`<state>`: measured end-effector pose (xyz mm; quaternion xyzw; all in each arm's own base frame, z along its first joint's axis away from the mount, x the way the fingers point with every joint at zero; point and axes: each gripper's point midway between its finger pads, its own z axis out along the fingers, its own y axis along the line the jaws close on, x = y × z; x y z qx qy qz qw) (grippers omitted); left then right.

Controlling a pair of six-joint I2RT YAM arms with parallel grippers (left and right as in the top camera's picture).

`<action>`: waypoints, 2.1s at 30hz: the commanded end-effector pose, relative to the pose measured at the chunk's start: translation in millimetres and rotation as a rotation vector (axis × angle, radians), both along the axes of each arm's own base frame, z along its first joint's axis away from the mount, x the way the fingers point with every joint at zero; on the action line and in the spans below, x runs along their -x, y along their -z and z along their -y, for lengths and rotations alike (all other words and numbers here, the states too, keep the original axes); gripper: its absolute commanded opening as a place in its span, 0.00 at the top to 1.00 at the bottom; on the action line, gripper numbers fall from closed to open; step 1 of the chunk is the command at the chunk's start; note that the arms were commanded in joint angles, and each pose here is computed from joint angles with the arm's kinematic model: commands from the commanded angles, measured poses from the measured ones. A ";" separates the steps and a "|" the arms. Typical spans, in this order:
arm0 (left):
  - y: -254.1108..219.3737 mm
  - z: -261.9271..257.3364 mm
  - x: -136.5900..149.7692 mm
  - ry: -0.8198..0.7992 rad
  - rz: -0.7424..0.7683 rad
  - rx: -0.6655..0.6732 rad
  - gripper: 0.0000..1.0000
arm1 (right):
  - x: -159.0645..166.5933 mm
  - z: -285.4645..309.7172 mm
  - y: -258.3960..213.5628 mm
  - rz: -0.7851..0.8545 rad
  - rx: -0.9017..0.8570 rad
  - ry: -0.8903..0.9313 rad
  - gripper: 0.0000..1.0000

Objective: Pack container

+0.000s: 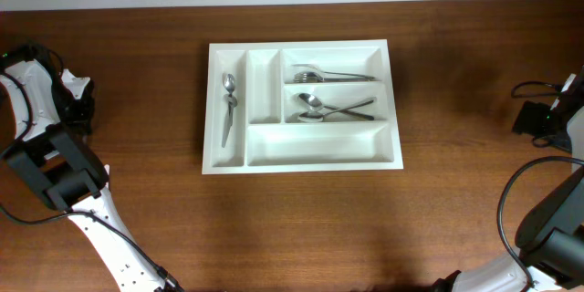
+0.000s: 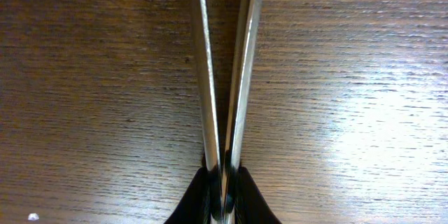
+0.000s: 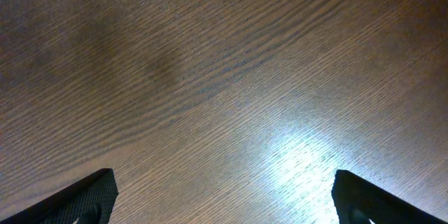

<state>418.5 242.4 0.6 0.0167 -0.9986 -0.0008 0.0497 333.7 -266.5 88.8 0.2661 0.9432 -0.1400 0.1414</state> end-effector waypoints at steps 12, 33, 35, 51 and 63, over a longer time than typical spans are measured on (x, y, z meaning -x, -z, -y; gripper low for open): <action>-68.9 99.3 -66.8 0.264 0.182 0.069 0.98 | 0.8 -1.9 -2.1 0.001 0.003 -0.005 0.02; -162.4 420.2 -64.1 1.039 0.394 0.158 0.98 | 0.8 -1.9 -2.1 0.001 0.003 -0.005 0.01; -166.7 441.0 -55.3 1.083 0.401 0.165 0.98 | 0.8 -1.9 -2.1 0.001 0.003 -0.005 0.01; -201.6 521.1 15.1 1.233 0.395 0.232 0.98 | 0.8 -1.9 -2.1 0.002 0.004 -0.005 0.01; -138.3 492.9 58.6 1.312 0.075 0.213 0.98 | 0.8 -1.9 -2.1 0.001 0.003 -0.005 0.02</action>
